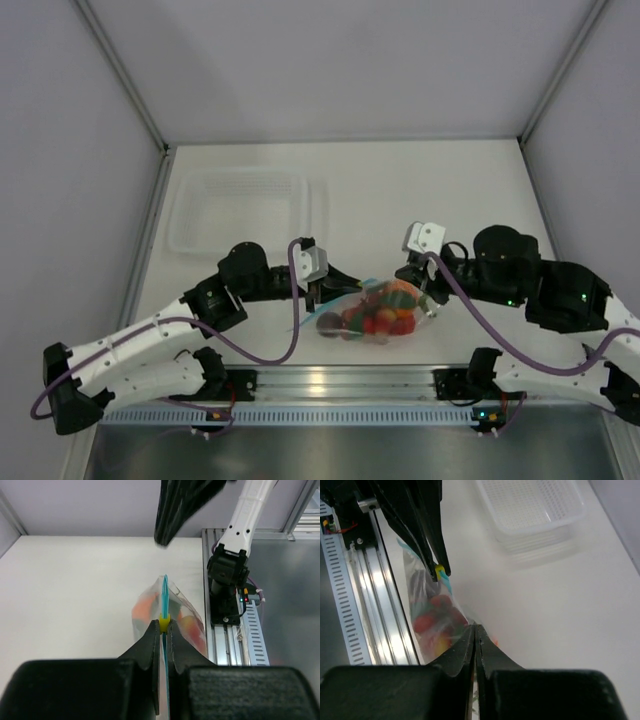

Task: Open the zip-top bag and remove the fake food
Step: Unzip the zipper food storage bag at the center of the board.

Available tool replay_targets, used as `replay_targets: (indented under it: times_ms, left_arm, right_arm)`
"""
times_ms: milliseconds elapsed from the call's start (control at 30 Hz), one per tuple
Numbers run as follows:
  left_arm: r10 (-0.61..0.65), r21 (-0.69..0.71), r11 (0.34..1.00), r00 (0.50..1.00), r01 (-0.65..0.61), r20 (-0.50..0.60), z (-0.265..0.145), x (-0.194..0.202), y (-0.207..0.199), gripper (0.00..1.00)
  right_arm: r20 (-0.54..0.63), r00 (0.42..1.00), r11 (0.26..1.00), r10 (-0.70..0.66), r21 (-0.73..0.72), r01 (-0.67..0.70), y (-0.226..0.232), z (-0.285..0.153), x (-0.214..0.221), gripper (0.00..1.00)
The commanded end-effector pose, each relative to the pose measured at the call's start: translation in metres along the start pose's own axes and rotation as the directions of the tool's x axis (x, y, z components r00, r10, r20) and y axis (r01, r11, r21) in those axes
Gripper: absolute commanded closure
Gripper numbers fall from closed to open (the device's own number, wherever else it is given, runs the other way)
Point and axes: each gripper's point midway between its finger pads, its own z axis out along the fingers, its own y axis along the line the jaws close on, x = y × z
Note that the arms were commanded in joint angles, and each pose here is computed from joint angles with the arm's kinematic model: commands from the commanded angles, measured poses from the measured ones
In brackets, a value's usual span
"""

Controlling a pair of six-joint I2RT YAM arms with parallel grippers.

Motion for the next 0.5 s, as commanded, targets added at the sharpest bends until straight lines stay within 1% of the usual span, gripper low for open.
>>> replay_targets:
  times_ms: [0,67,167,233,267,333,367,433,467]
  left_arm:
    - [0.010,-0.037,0.999,1.000,-0.009,0.016,-0.009,0.003,0.005,1.00]
    - [-0.006,-0.013,1.000,0.999,0.007,0.032,-0.010,0.000,0.000,1.00]
    - [0.003,0.011,1.000,0.999,-0.003,0.052,-0.005,-0.009,-0.001,1.00]
    - [0.003,0.041,0.999,0.999,-0.006,0.054,-0.003,-0.012,-0.005,1.00]
    - [0.005,0.050,0.999,0.998,-0.008,0.057,-0.002,-0.015,-0.006,1.00]
    - [0.006,0.068,0.998,0.998,-0.010,0.059,0.002,-0.020,-0.007,1.00]
    - [0.004,0.078,0.997,0.998,-0.009,0.057,0.002,-0.020,-0.008,1.00]
    - [0.006,0.094,0.995,0.998,-0.011,0.060,0.004,-0.025,-0.010,1.00]
    - [0.003,0.104,0.995,0.998,-0.009,0.060,0.004,-0.025,-0.011,1.00]
  right_arm:
    - [0.136,0.990,0.996,-0.024,0.089,0.012,-0.018,-0.036,-0.036,1.00]
    - [0.141,0.990,0.999,-0.025,0.040,0.020,-0.009,-0.034,-0.035,1.00]
    - [0.087,0.996,0.998,-0.028,-0.046,0.032,0.006,-0.015,-0.024,1.00]
    - [0.063,0.998,0.997,-0.024,-0.067,0.029,0.010,-0.006,-0.017,1.00]
    - [0.065,0.998,0.997,-0.026,-0.075,0.030,0.012,-0.004,-0.016,0.90]
    - [0.082,0.996,0.996,-0.029,-0.081,0.035,0.014,0.002,-0.017,0.82]
    - [0.091,0.995,0.994,-0.033,-0.103,0.042,0.017,0.003,-0.018,0.68]
    - [0.097,0.995,0.991,-0.038,-0.120,0.050,0.020,0.008,-0.019,0.60]
    - [0.097,0.995,0.987,-0.038,-0.152,0.053,0.026,0.011,-0.019,0.57]
